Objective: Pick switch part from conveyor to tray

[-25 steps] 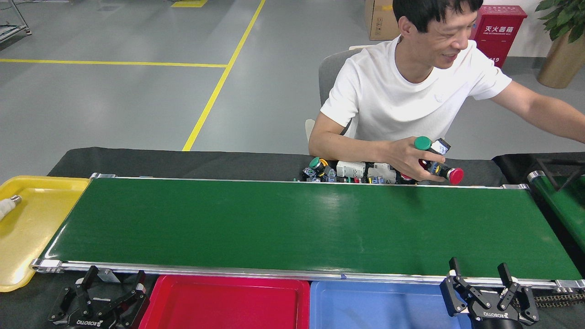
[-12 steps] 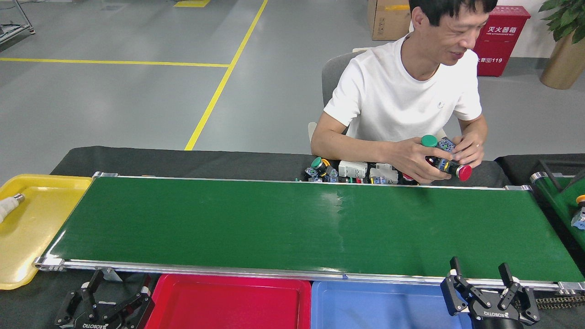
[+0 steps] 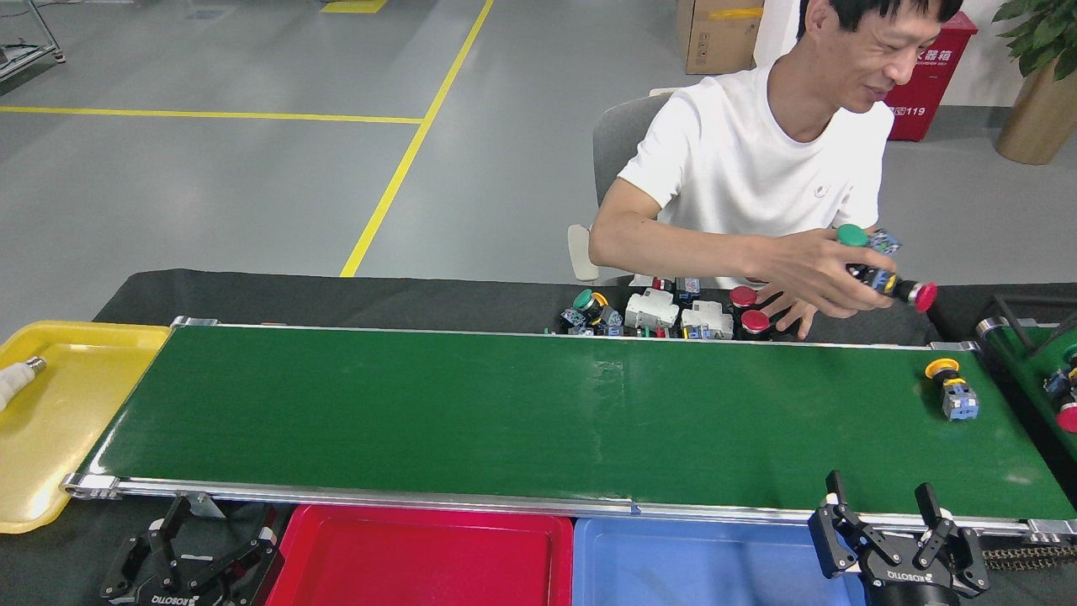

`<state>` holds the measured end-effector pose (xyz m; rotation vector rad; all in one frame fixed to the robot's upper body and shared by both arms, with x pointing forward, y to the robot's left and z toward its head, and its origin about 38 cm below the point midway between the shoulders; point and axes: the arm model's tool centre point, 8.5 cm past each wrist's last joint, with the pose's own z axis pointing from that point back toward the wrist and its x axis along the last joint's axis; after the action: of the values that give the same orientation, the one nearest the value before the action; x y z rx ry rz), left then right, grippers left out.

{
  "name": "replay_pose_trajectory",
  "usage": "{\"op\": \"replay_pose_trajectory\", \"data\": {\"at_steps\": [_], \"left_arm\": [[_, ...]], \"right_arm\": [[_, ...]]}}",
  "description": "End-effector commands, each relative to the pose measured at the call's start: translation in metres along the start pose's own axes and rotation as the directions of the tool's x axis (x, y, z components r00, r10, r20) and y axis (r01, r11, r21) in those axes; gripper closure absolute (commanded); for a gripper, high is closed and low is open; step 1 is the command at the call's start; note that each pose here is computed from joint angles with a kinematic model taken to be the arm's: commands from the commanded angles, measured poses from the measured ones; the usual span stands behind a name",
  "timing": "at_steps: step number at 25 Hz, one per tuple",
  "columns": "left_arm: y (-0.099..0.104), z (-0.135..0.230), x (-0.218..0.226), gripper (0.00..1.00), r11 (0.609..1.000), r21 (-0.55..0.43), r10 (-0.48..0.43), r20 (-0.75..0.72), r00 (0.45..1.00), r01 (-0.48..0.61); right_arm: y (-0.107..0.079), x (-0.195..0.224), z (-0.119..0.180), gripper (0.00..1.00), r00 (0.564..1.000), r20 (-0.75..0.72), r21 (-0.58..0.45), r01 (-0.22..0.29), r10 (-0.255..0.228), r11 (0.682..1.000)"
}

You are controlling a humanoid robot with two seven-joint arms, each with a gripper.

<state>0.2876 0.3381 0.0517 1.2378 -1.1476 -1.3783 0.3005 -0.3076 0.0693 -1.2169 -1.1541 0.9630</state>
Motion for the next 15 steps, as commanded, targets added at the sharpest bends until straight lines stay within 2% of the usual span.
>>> {"op": "replay_pose_trajectory", "data": {"at_steps": [1, 6, 9, 11, 15], "left_arm": [[0.007, -0.003, -0.003, 0.00, 1.000, 0.022, -0.007, -0.005, 1.000, 0.007], [0.007, -0.004, -0.003, 0.00, 1.000, 0.022, -0.013, -0.001, 1.000, 0.013], [0.006, -0.003, 0.001, 0.00, 1.000, 0.019, -0.004, 0.004, 1.000, 0.004], [0.006, -0.004, 0.000, 0.00, 1.000, 0.021, -0.006, 0.004, 1.000, 0.006], [0.006, -0.004, 0.000, 0.00, 1.000, 0.021, -0.007, 0.007, 1.000, 0.007]], "right_arm": [[-0.011, -0.005, -0.012, 0.01, 0.999, -0.038, -0.013, -0.002, 0.001, 1.000], [-0.019, -0.024, -0.021, 0.01, 0.996, -0.090, 0.000, -0.010, 0.010, 1.000], [-0.012, -0.034, -0.023, 0.01, 0.994, -0.108, 0.021, -0.012, 0.014, 1.000], [-0.012, -0.040, -0.035, 0.01, 0.993, -0.115, 0.026, -0.024, 0.027, 0.999], [-0.006, -0.047, -0.071, 0.01, 0.985, -0.169, 0.047, -0.003, 0.011, 0.999]]}}
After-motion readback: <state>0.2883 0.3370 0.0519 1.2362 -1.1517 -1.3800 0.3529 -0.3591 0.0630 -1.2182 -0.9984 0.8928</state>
